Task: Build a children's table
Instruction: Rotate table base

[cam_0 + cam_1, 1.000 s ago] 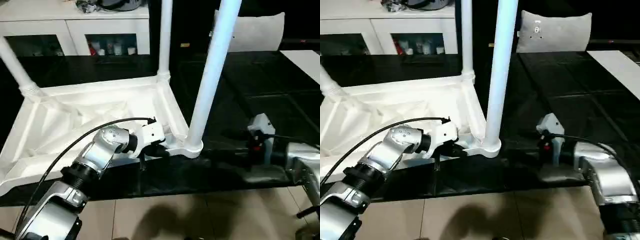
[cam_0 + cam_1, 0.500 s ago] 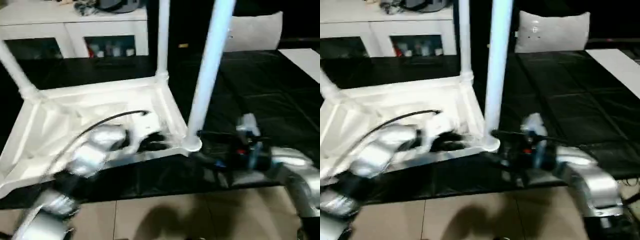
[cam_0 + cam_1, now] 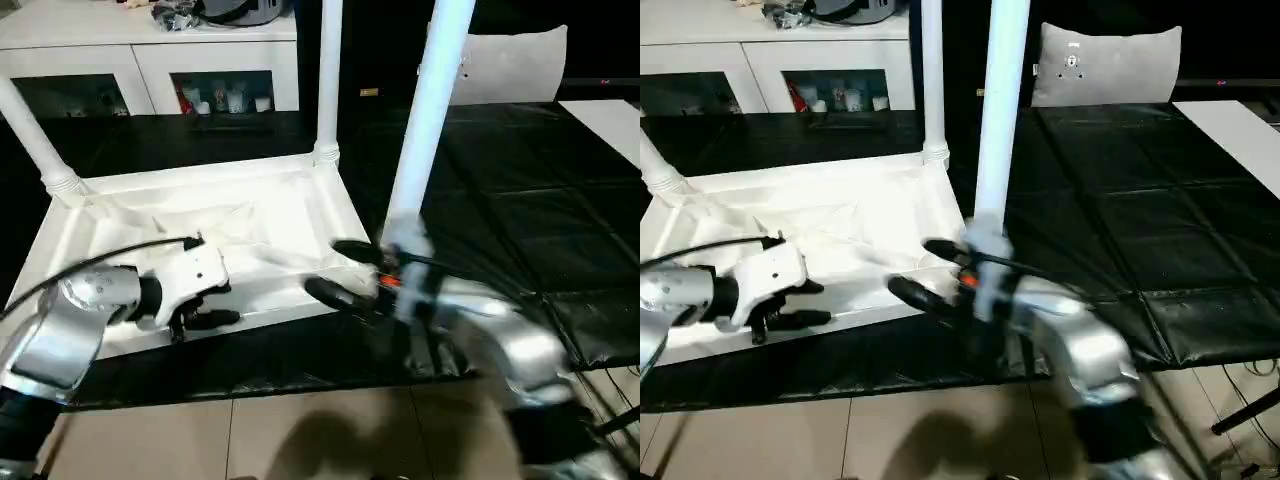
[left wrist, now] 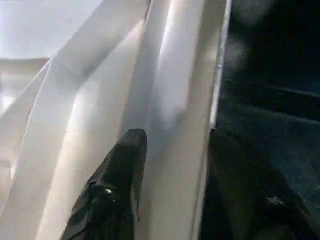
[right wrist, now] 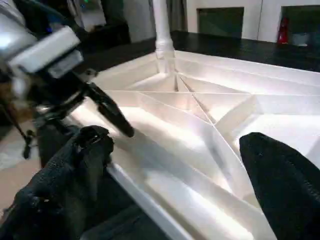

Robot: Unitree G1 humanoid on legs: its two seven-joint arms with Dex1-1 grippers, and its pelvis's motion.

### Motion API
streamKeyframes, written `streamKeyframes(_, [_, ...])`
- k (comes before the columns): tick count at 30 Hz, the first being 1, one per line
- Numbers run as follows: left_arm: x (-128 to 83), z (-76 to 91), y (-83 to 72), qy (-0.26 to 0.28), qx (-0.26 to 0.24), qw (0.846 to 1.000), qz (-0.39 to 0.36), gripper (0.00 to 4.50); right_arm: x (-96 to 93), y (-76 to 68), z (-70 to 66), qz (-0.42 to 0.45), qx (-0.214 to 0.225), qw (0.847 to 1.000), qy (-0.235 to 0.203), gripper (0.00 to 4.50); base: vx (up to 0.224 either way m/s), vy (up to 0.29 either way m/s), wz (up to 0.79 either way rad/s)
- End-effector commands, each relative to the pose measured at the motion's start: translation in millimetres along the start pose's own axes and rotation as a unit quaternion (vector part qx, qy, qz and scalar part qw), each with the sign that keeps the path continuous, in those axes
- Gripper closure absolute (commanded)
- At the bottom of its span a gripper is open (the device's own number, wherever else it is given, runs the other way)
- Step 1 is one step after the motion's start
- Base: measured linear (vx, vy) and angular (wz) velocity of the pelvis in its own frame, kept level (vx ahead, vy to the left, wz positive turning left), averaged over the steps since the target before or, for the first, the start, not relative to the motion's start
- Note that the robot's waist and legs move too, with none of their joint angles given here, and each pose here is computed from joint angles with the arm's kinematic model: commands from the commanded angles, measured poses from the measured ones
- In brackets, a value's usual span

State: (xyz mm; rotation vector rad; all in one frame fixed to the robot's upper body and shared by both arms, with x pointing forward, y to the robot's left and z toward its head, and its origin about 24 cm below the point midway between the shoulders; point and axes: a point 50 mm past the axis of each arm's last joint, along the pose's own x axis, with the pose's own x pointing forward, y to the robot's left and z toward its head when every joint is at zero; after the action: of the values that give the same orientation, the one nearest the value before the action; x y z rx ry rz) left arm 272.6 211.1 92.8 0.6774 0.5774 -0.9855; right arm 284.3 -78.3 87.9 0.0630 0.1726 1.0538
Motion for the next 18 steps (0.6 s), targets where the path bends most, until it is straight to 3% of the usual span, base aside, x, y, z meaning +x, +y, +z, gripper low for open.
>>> streamKeyframes(1, [0,-0.7,-3.9,0.011,0.003,1.000,0.002,2.08,4.7,-6.2,-2.4,-0.044,-0.004,0.999,0.014,0.00,0.000,0.000,0.00])
streamKeyframes(6, [4,-3.9,-9.9,0.023,0.002,1.000,0.005,2.08,10.7,-14.2,-7.5,-0.105,0.011,0.994,0.023,0.00,0.000,0.000,0.00])
streamKeyframes(9, [7,-5.4,-10.3,0.030,0.011,0.999,0.013,2.08,10.0,-25.9,-11.6,-0.165,0.028,0.986,0.021,0.00,0.000,0.000,0.00])
streamKeyframes(14, [18,-0.4,-7.2,0.013,0.039,0.998,0.043,2.08,-2.5,-55.7,-14.4,-0.290,0.102,0.951,-0.020,0.00,0.000,0.000,0.00])
streamKeyframes(15, [18,-0.4,-7.2,0.013,0.039,0.998,0.043,2.08,-2.5,-55.7,-14.4,-0.290,0.102,0.951,-0.020,0.00,0.000,0.000,0.00])
streamKeyframes(18, [24,-1.3,-5.7,0.015,0.062,0.996,0.058,2.08,-14.1,-72.4,-13.4,-0.340,0.127,0.931,-0.041,0.00,0.000,0.000,0.00])
